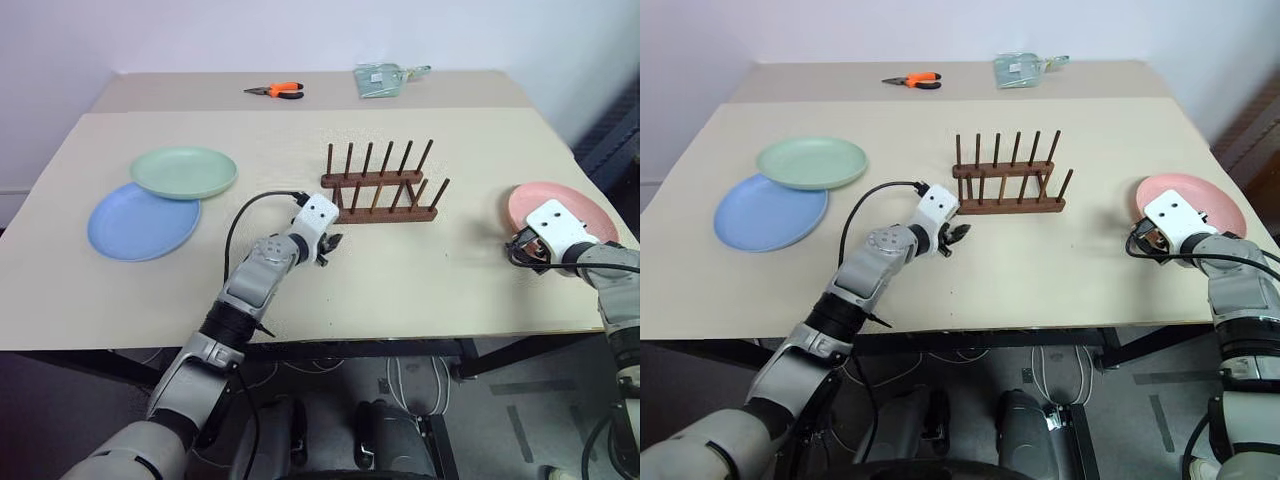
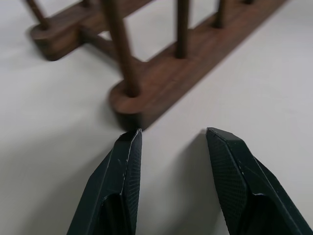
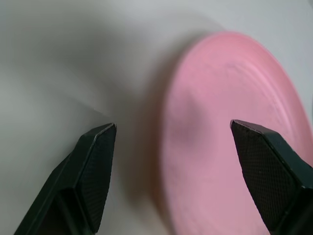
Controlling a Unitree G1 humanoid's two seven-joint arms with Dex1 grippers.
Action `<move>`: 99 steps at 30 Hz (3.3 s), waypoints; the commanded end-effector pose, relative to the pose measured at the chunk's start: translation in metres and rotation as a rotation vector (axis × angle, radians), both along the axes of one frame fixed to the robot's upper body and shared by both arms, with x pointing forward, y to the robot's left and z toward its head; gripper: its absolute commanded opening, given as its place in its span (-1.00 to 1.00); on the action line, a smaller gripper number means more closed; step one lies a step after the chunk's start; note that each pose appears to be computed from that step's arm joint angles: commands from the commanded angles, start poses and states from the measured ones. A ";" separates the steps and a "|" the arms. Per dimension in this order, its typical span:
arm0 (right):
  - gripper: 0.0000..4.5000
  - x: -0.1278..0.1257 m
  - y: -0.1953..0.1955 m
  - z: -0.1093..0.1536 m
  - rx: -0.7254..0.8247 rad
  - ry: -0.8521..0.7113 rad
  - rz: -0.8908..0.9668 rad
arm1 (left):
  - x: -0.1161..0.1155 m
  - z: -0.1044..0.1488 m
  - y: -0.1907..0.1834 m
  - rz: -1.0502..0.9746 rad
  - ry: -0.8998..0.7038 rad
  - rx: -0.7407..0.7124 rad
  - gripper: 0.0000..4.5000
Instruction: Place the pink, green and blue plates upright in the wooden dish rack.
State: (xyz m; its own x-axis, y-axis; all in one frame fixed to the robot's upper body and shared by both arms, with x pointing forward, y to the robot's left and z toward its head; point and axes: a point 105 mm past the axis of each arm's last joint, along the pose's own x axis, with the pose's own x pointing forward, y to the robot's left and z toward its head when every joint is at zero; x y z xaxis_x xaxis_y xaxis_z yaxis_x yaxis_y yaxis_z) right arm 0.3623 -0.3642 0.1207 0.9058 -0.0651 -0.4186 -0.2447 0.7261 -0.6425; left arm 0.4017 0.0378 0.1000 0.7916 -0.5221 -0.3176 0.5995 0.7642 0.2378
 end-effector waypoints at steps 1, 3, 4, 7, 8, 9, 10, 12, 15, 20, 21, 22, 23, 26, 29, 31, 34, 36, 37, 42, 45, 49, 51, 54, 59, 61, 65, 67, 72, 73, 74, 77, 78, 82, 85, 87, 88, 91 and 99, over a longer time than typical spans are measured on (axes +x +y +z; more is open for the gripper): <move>0.28 0.002 -0.007 0.008 -0.015 -0.022 -0.015 | 0.007 -0.023 0.033 0.120 0.038 0.067 -0.06; -0.14 0.002 -0.006 0.006 0.001 -0.015 -0.002 | 0.004 -0.018 0.032 0.095 0.023 0.053 -0.06; -0.38 0.002 -0.005 0.004 0.004 -0.009 0.007 | 0.001 -0.015 0.031 0.076 0.016 0.037 -0.06; -0.97 0.002 -0.004 0.011 0.020 -0.039 0.020 | -0.016 -0.002 0.025 -0.015 -0.015 -0.017 -0.06; -0.97 0.004 -0.003 0.020 0.014 -0.073 0.030 | -0.024 0.004 0.023 -0.055 -0.028 -0.040 -0.06; -0.97 0.005 -0.001 0.031 0.020 -0.117 0.044 | -0.032 0.009 0.023 -0.083 -0.036 -0.067 -0.06; -0.97 0.007 0.004 0.047 0.038 -0.178 0.063 | -0.040 0.016 0.024 -0.106 -0.045 -0.101 -0.06; -0.97 0.008 0.023 0.085 0.106 -0.313 0.146 | -0.053 0.029 0.030 -0.140 -0.056 -0.151 -0.06; -0.97 0.002 0.057 0.142 0.353 -0.493 0.256 | -0.067 0.034 0.041 -0.173 -0.038 -0.164 -0.06; -0.97 -0.033 0.139 0.204 0.973 -0.480 0.647 | -0.088 0.033 0.048 -0.274 0.022 -0.175 -0.06; -0.97 -0.036 0.148 0.208 1.050 -0.457 0.689 | -0.092 0.036 0.047 -0.302 0.026 -0.190 -0.06; -0.97 -0.037 0.153 0.211 1.103 -0.437 0.711 | -0.095 0.039 0.046 -0.324 0.027 -0.203 -0.06; -0.97 -0.035 0.157 0.212 1.162 -0.414 0.718 | -0.096 0.042 0.045 -0.342 0.030 -0.221 -0.06; -0.97 -0.027 0.161 0.212 1.265 -0.351 0.725 | -0.099 0.048 0.044 -0.376 0.030 -0.252 -0.06; -0.97 -0.019 0.162 0.208 1.316 -0.296 0.722 | -0.098 0.049 0.044 -0.380 0.027 -0.256 -0.06; -0.97 -0.014 0.163 0.203 1.312 -0.259 0.711 | -0.098 0.049 0.044 -0.378 0.026 -0.259 -0.06; -0.97 -0.009 0.162 0.197 1.331 -0.216 0.702 | -0.099 0.049 0.043 -0.379 0.025 -0.267 -0.06; -0.97 -0.005 0.161 0.194 1.336 -0.205 0.688 | -0.101 0.049 0.042 -0.381 0.026 -0.274 -0.06; -0.97 -0.001 0.158 0.194 1.349 -0.207 0.669 | -0.102 0.049 0.042 -0.382 0.026 -0.275 -0.06; -0.97 0.016 0.148 0.191 1.400 -0.200 0.606 | -0.105 0.049 0.040 -0.387 0.032 -0.285 -0.06; -0.84 0.025 0.145 0.189 1.406 -0.186 0.578 | -0.105 0.049 0.040 -0.385 0.034 -0.286 -0.06; -0.12 0.029 0.143 0.193 1.372 -0.208 0.574 | -0.103 0.050 0.043 -0.355 0.036 -0.303 0.18; 0.30 0.035 0.136 0.202 1.239 -0.329 0.554 | -0.100 0.053 0.046 -0.330 0.025 -0.324 0.54; 0.77 0.041 0.124 0.212 1.027 -0.504 0.504 | -0.089 0.059 0.053 -0.252 -0.004 -0.371 1.00; 0.77 0.033 0.102 0.235 0.566 -0.774 0.410 | -0.029 0.103 0.118 0.289 -0.226 -0.552 1.00; 0.88 0.018 0.116 0.245 0.507 -0.813 0.506 | -0.014 0.118 0.165 0.614 -0.305 -0.615 1.00; 1.00 -0.013 0.180 0.229 0.467 -0.700 0.786 | -0.006 0.118 0.218 0.973 -0.284 -0.602 1.00; 1.00 -0.033 0.217 0.203 0.473 -0.553 0.932 | -0.002 0.115 0.228 1.029 -0.226 -0.614 1.00; 1.00 -0.060 0.260 0.164 0.528 -0.379 1.059 | 0.008 0.110 0.233 1.070 -0.108 -0.687 1.00; 1.00 -0.062 0.264 0.160 0.540 -0.368 1.064 | 0.010 0.106 0.235 1.083 -0.075 -0.692 1.00; 1.00 -0.063 0.268 0.156 0.551 -0.355 1.065 | 0.013 0.104 0.235 1.088 -0.051 -0.705 1.00; 1.00 -0.067 0.275 0.143 0.564 -0.319 1.067 | 0.019 0.095 0.240 1.127 0.009 -0.724 1.00; 1.00 -0.068 0.277 0.135 0.556 -0.301 1.064 | 0.022 0.093 0.241 1.128 0.027 -0.757 0.89; 1.00 -0.068 0.280 0.118 0.520 -0.281 1.042 | 0.028 0.090 0.240 1.121 0.041 -0.809 0.19; 1.00 -0.065 0.279 0.115 0.516 -0.277 1.024 | 0.030 0.094 0.236 1.084 0.017 -0.797 -0.52; 1.00 -0.061 0.277 0.112 0.490 -0.274 1.003 | 0.030 0.118 0.224 0.960 -0.095 -0.805 -0.98; 1.00 -0.060 0.277 0.111 0.466 -0.268 1.003 | 0.028 0.134 0.213 0.872 -0.162 -0.820 -0.99; 1.00 -0.055 0.283 0.103 0.298 -0.267 1.008 | 0.008 0.170 0.176 0.620 -0.286 -0.858 -0.99; 1.00 -0.018 0.303 0.119 -0.035 -0.485 0.963 | -0.050 0.181 0.092 0.272 -0.244 -0.805 -0.99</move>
State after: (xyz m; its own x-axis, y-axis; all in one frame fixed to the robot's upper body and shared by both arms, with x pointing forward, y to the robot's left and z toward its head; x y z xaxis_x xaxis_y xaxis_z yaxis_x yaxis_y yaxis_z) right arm 0.3433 -0.0666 0.2271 0.6508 0.7563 -0.0673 -0.4909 0.3515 -0.7972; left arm 0.3673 0.1390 0.2616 0.9459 -0.2594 0.1947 0.3151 0.8771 -0.3626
